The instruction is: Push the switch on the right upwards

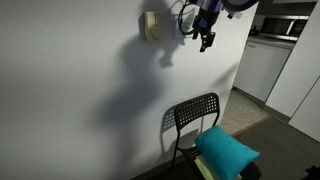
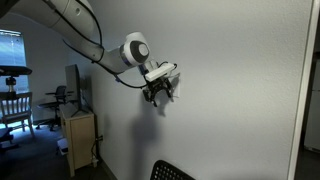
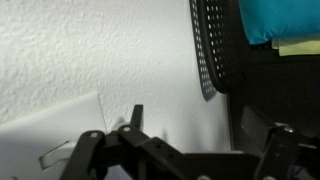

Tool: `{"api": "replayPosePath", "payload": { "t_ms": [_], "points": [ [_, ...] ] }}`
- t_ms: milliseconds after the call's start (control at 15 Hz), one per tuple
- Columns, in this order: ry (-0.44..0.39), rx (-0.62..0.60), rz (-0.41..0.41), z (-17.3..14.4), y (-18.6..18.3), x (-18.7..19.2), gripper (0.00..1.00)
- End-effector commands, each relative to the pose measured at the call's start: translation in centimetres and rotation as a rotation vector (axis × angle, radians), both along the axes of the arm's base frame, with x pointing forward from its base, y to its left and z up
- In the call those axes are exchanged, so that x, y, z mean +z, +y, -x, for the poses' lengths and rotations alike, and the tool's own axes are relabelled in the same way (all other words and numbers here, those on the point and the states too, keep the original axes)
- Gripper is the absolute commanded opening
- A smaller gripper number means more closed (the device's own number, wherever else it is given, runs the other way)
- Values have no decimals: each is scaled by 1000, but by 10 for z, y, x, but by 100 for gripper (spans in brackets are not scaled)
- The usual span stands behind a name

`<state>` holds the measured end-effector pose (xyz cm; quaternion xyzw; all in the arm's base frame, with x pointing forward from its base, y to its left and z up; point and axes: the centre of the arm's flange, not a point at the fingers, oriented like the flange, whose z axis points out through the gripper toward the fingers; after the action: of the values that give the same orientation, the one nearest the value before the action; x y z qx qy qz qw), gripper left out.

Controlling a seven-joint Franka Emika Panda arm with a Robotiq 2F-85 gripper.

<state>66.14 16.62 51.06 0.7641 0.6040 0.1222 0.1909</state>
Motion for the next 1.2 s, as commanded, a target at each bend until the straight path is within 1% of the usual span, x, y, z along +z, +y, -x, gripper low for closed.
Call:
{"api": "replayPosePath", "payload": {
  "t_ms": [0,200,467,667,1000,1133],
  "points": [
    [-51,47,28,-21,7,13,100],
    [-95,62,34,-27,11,18,100],
    [-160,76,15,-37,10,10,100],
    [-167,71,7,-42,7,3,100],
    [-181,42,22,-36,2,7,100],
    [-181,19,14,-35,-1,5,100]
  ]
}}
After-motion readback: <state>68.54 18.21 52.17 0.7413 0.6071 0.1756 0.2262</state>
